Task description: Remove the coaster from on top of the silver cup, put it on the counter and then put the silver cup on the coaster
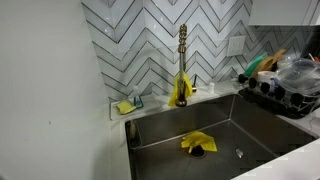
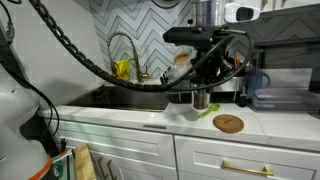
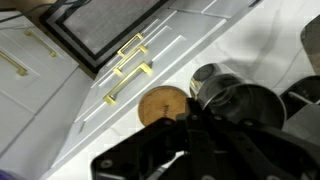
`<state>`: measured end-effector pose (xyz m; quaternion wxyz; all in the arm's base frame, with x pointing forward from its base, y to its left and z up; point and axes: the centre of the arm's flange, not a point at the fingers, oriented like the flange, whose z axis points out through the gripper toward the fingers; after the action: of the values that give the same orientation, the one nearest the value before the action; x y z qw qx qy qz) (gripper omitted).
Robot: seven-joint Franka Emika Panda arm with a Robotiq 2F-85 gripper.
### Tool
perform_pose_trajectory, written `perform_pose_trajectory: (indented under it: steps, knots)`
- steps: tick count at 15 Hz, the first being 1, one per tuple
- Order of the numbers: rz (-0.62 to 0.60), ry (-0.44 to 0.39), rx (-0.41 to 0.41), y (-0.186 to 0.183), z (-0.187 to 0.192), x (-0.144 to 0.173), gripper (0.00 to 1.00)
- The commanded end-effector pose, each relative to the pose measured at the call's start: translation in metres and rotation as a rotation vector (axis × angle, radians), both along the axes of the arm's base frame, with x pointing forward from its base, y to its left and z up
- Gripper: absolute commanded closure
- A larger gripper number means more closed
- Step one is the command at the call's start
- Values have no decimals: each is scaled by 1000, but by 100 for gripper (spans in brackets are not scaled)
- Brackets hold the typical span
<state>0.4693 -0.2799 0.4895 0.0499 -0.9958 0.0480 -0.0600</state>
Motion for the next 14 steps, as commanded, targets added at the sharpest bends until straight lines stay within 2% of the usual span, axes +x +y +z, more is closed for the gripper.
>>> perform_pose_trajectory:
  steps: [1, 7, 14]
  knots:
    - [-92, 22, -23, -35, -3, -1, 99]
    - [-131, 7, -9, -51, -40, 25, 99]
    - [-133, -41, -19, -42, -63, 61, 99]
